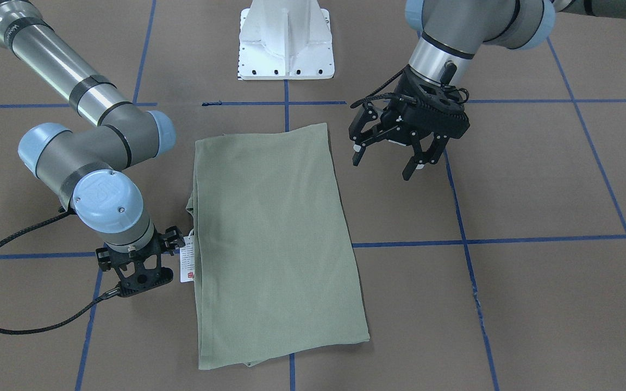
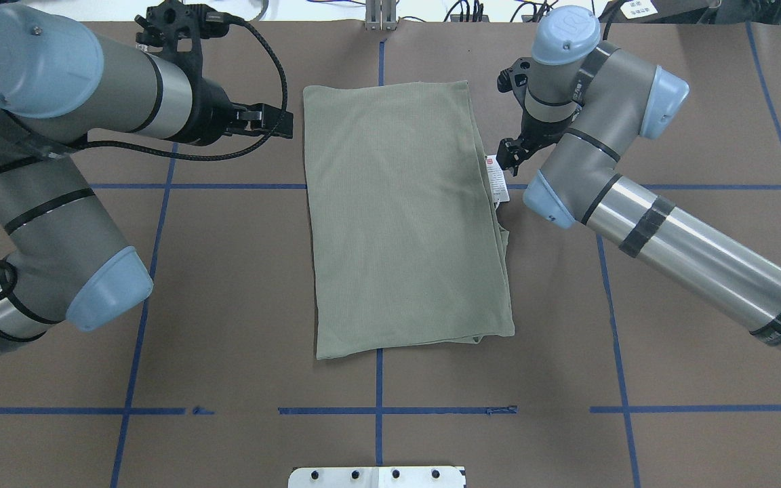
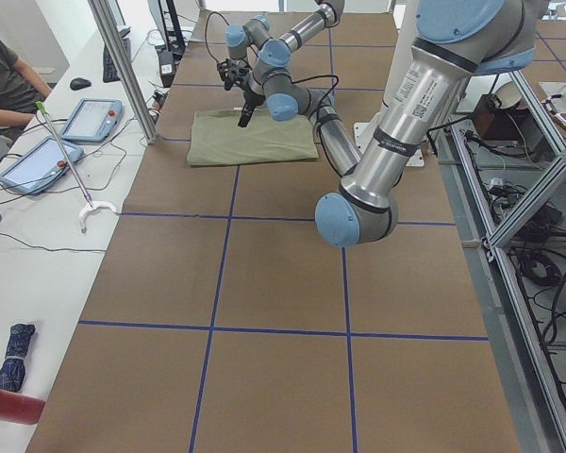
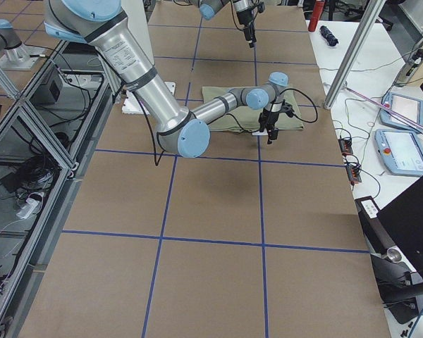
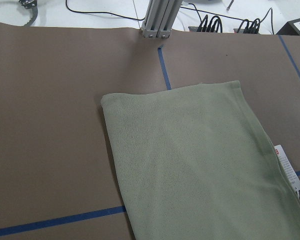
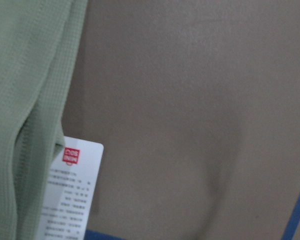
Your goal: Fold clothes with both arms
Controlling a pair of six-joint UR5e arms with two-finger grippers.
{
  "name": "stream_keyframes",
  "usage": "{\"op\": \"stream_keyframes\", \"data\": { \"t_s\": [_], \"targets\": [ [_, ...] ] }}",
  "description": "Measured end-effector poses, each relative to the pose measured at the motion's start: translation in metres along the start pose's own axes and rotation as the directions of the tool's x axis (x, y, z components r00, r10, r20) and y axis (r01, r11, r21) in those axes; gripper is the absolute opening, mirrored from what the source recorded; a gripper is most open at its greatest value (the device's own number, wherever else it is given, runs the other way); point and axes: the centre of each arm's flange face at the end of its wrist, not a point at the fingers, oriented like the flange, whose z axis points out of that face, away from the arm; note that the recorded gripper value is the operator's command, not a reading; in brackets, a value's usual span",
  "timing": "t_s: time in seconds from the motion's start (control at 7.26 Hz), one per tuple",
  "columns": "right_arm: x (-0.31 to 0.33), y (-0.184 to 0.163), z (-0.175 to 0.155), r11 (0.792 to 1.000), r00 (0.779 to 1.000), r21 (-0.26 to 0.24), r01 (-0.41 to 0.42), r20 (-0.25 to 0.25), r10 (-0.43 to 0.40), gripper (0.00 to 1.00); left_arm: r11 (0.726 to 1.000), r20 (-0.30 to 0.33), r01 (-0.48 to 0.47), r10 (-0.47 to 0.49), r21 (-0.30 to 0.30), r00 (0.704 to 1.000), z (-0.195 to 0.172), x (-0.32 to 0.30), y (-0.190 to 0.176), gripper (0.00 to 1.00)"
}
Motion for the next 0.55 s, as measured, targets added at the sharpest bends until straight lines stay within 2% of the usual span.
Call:
{"op": "stream_keyframes", "data": {
  "t_s": [0.28,0.41,0.55],
  "targets": [
    [-0.038,-0.042,-0.031,1.0,1.0,0.021,-0.01,0.021,0.009,1.0,1.0,0.007,-0.001,0.001,-0.003,1.0,0.003,-0.004,0.001,1.0],
    [-0.05,-0.044,-0.047,0.999,0.999,0.038,-0.019,0.051,0.017,1.0,1.0,0.013,0.011,-0.011,-0.011,1.0,0.005,-0.007,0.004,1.0],
    [-0.058,-0.021,-0.055,0.998,0.995,0.054,-0.036,0.097,0.031,1.0,0.997,0.009,0.066,-0.066,-0.038,0.998,0.013,-0.01,0.018,1.0]
  ]
}}
